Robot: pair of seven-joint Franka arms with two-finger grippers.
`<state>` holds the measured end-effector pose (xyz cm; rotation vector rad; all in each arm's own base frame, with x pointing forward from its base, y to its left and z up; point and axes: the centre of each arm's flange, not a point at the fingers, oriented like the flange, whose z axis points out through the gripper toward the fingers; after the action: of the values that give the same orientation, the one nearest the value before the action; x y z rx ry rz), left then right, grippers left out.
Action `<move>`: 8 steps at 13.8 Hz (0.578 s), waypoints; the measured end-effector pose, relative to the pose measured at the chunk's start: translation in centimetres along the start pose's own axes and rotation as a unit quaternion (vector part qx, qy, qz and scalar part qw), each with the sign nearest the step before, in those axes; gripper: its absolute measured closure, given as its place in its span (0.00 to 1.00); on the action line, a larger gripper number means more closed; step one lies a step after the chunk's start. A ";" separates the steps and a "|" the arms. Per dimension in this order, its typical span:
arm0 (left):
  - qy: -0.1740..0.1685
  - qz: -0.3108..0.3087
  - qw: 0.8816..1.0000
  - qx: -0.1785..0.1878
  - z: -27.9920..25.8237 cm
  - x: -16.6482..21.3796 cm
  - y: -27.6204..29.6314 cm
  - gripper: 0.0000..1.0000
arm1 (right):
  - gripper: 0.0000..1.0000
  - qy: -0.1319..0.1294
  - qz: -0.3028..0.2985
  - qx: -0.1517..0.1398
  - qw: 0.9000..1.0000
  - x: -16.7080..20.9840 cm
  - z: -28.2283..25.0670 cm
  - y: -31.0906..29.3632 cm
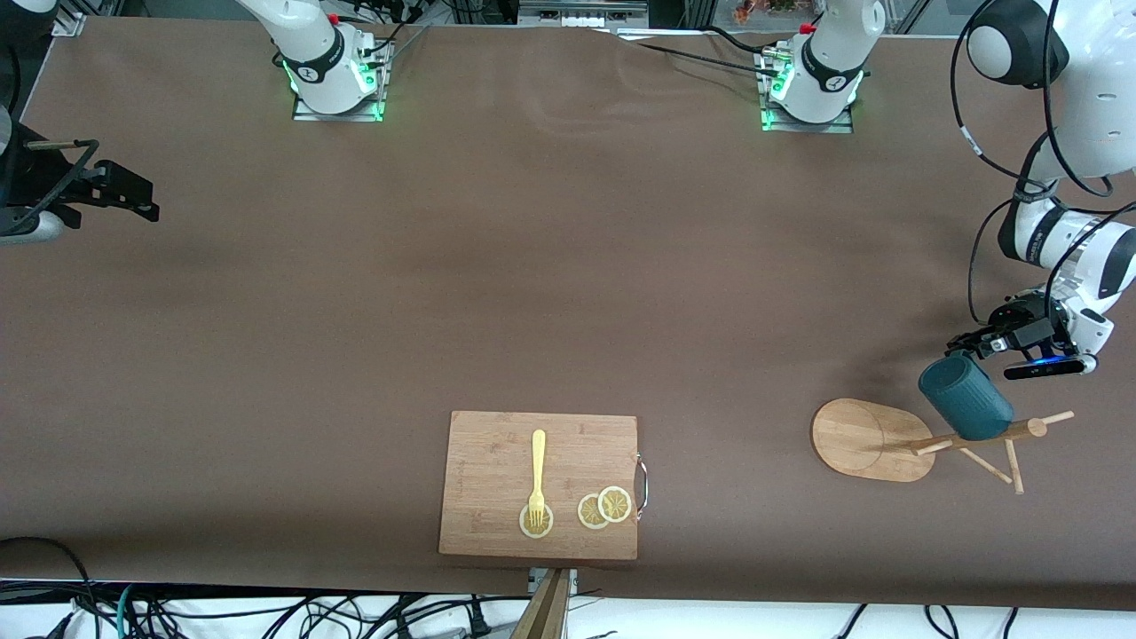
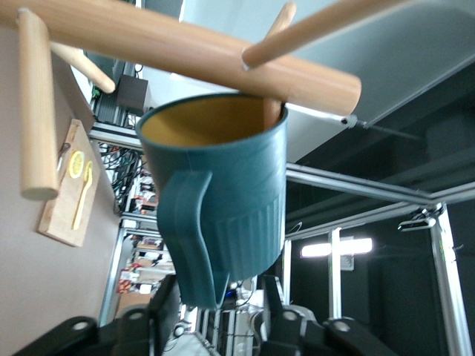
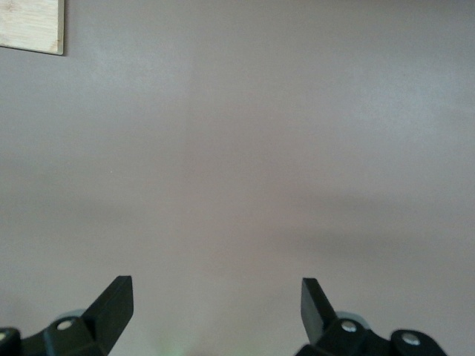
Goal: Pass cup and hang on rack
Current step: 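Open the left gripper and withdraw it from the mug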
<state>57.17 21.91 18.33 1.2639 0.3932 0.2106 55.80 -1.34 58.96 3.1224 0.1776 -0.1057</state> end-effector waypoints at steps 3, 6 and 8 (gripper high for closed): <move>-0.038 0.022 0.998 0.039 -0.2 -0.9 -0.3 0.12 | 0.00 -0.001 0.001 0.000 1.000 0.1 0.1 0.1; -0.094 0.014 0.991 0.092 -0.5 -2.3 1.3 0.00 | 0.00 -0.002 0.003 0.000 1.000 0.1 0.3 0.3; -0.140 0.010 0.980 0.138 -0.5 -3.5 3.6 0.00 | 0.00 -0.003 0.003 0.000 1.000 0.1 0.3 0.4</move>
<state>53.95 22.14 22.27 1.5482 0.1695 -0.0090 55.94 -1.71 58.64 3.1230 0.1672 -0.1143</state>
